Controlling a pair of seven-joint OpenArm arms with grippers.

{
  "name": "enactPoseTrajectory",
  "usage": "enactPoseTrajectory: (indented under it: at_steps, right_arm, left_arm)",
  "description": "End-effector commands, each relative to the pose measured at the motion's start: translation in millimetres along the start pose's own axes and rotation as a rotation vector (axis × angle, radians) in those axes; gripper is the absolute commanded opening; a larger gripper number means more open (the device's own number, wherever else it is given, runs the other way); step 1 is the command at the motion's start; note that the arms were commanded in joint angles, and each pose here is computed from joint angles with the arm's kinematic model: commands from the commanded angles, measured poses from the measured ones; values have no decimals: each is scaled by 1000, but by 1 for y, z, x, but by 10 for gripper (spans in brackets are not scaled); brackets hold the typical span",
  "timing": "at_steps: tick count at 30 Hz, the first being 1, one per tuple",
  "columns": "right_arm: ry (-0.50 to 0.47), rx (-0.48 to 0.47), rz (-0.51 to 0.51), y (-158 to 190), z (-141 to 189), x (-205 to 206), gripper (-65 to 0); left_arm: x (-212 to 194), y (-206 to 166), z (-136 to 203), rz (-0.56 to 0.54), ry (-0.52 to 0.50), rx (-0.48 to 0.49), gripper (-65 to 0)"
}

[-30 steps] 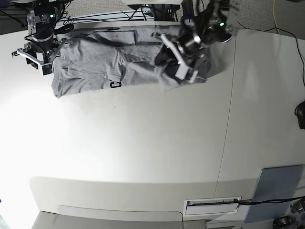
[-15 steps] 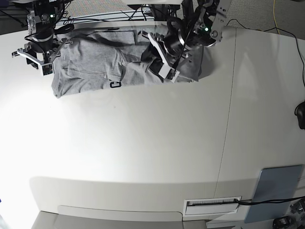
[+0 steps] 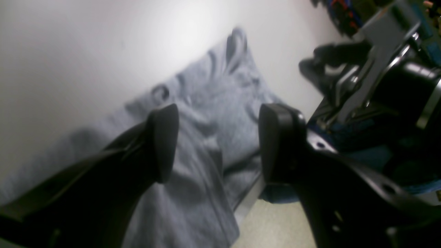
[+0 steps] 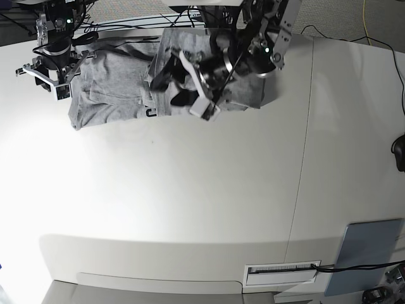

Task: Fold the T-shirt properly
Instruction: 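Release left gripper and move it to the middle of the strip, then grasp the strip middle with left gripper, right gripper holds collar end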

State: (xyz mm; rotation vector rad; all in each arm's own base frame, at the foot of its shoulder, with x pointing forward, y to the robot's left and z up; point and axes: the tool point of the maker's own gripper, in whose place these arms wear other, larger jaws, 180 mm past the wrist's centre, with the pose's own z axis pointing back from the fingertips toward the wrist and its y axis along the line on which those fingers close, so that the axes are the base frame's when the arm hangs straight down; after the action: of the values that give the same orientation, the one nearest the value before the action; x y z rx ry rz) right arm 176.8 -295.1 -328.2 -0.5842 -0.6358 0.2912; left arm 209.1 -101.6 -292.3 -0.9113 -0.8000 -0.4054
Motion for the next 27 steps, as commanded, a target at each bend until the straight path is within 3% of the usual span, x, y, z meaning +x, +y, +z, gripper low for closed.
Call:
enactPoseTrajectory:
  at_steps: [1,11,20,24,27]
  right_arm:
    - [-34,-27,11,-8,3,8,-438]
    - [-36,-27,12,-8,3,9,-438]
    - [-31,-30,13,-9,3,8,-438]
    - [-43,-105,74,-22,4,11,-438]
    - [-51,-137,62,-28,4,12,-438]
  left_arm:
    - [11,-7,0,-14,-37,-25,-274]
    - [-20,53,22,-227,133,217,-274]
    - [-54,116,62,-263,243,412,-274]
    - [-87,142,65,-235,291,445,-274]
    - [-98,166,68,-282,320,506,-274]
